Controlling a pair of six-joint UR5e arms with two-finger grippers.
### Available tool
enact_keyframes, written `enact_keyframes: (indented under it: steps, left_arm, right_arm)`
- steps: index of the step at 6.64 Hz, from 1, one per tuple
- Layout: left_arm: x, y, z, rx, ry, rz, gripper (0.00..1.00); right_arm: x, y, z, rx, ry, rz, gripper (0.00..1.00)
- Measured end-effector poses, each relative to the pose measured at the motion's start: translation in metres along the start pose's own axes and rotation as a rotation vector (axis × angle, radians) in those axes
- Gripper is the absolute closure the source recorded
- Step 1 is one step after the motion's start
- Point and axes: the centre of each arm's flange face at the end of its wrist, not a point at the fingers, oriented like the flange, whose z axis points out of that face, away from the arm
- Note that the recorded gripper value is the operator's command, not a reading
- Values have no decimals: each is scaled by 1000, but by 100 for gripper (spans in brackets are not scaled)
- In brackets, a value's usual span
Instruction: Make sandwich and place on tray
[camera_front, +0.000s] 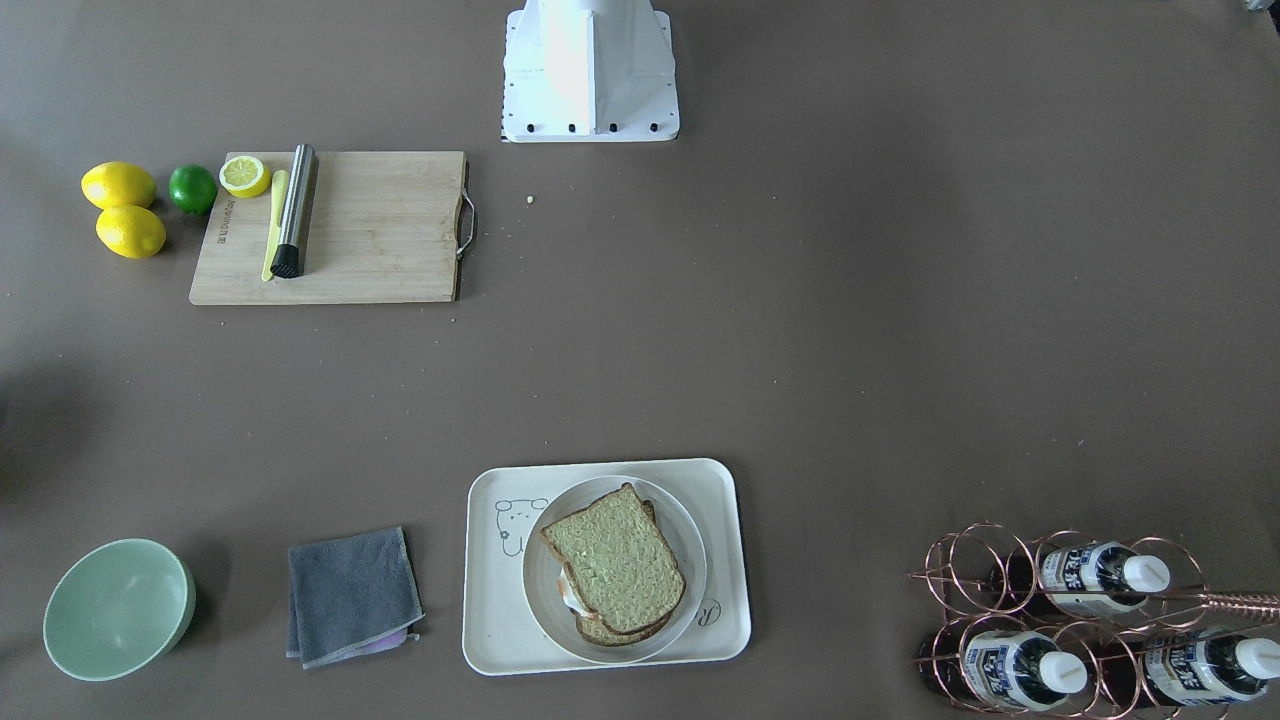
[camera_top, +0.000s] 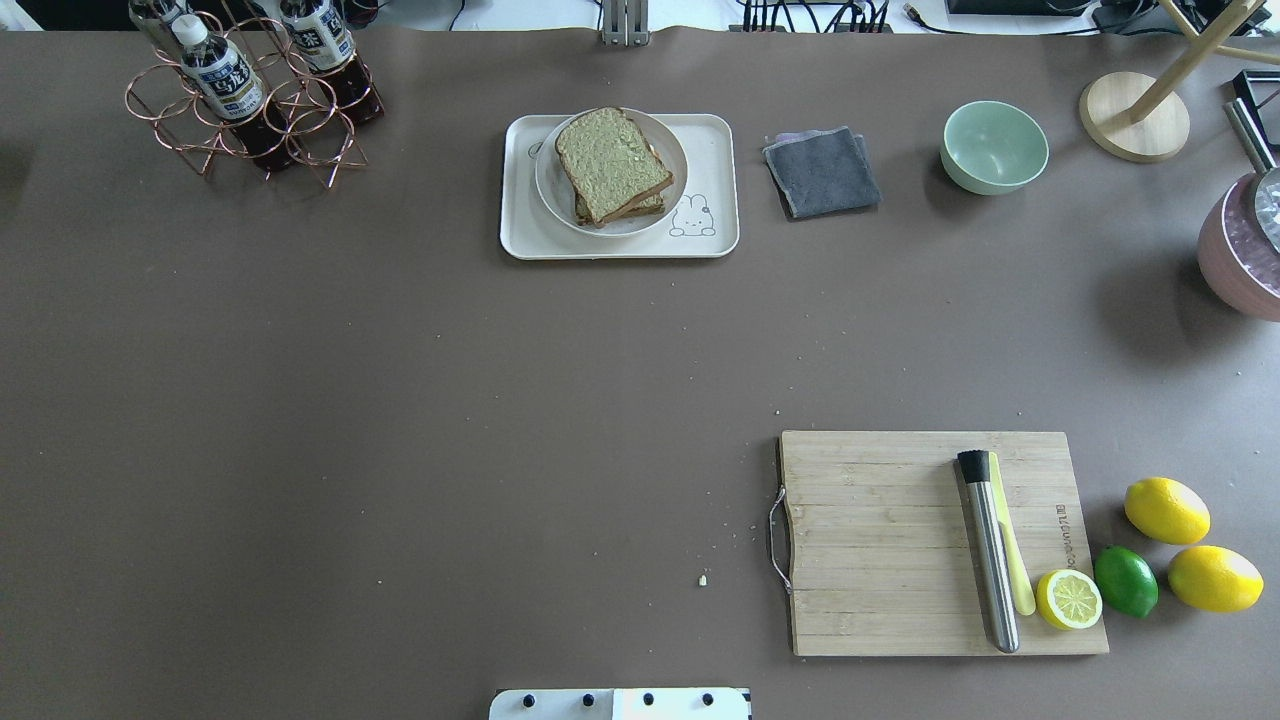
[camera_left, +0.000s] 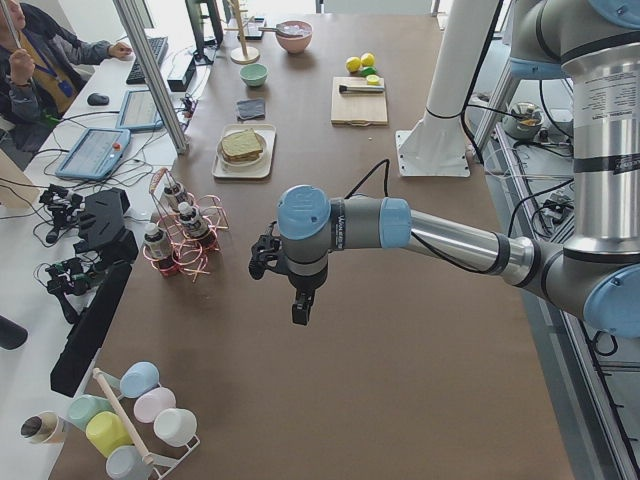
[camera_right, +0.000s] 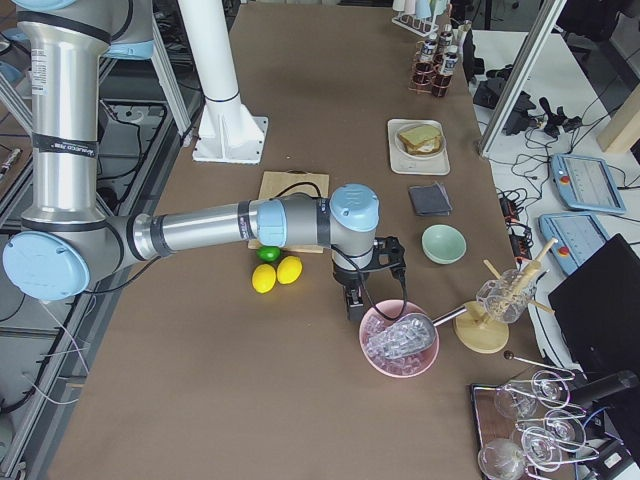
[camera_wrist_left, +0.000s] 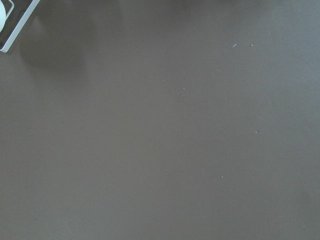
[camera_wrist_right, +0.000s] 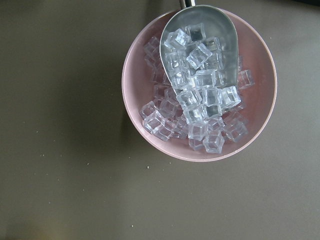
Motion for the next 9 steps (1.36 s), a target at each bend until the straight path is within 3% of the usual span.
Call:
enact_keyframes:
  steps: [4,9]
  left_arm:
    - [1,0,1,-2,-2,-1,2]
    - [10,-2,39,-90,-16,-84,2]
  right_arm:
    - [4,9,7,-17,-5,12,0]
    - [3,22,22,-51,-35,24,0]
